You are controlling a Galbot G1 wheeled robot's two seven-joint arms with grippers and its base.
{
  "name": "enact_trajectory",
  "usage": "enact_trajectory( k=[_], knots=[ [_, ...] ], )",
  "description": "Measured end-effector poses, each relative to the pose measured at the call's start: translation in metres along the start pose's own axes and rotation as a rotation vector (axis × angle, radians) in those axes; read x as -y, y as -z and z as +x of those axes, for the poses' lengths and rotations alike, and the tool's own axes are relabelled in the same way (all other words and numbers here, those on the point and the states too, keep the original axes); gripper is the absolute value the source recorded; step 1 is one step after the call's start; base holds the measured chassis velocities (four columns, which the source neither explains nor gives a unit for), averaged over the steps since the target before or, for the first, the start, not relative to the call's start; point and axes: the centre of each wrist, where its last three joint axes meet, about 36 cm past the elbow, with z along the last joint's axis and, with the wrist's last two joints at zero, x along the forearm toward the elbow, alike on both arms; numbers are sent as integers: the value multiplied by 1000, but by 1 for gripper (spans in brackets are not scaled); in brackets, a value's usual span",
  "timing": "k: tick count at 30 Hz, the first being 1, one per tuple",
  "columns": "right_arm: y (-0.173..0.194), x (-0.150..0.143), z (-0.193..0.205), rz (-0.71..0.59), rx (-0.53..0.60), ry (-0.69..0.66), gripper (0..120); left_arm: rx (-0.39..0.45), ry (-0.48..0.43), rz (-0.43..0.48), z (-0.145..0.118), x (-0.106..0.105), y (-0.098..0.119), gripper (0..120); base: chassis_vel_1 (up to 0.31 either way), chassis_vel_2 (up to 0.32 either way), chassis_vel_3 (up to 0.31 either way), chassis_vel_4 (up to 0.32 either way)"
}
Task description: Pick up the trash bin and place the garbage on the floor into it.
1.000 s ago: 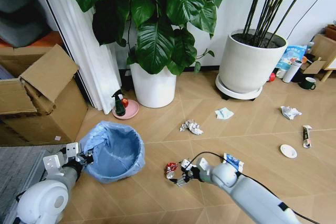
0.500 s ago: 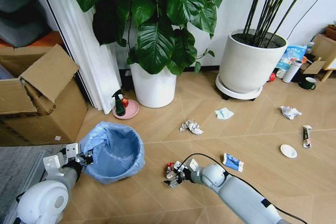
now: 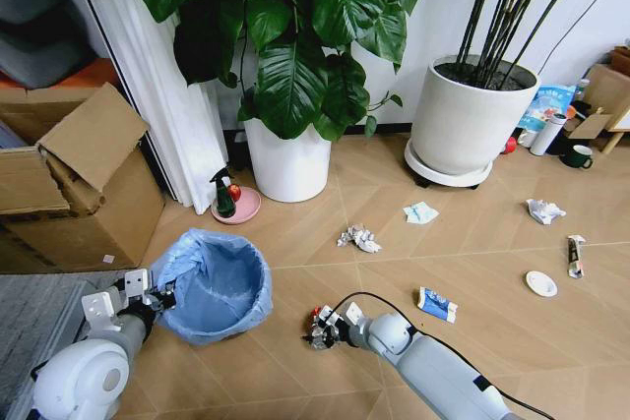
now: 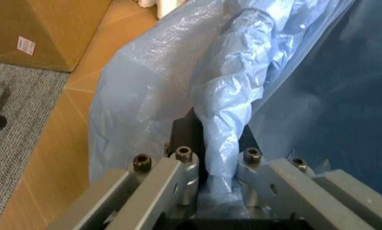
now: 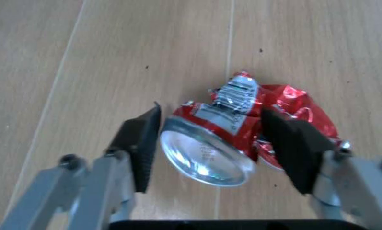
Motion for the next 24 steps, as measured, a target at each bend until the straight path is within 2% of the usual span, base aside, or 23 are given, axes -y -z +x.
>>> enact_trajectory(
  k=[1,3,5,8,19,24],
  knots=[
    [0,0,0,-1,-1,0,48,1,1,1,0,0,0,2,0,0,0,0],
    [0,1,0,-1,-1,-1,46,2,1,1,0,0,0,2,0,0,0,0],
    [0,0,1,-2,-2,0,37,5,0,1,1,0,1,2,0,0,0,0],
    [-1,-1,1,-3,-2,2,35,7,0,2,2,0,2,2,0,0,0,0],
    [-4,-4,4,-33,18,-13,35,9,-3,1,3,2,2,2,0,0,0,0],
    [0,2,14,-83,80,-61,34,8,-4,0,3,2,2,2,0,0,0,0]
  ],
)
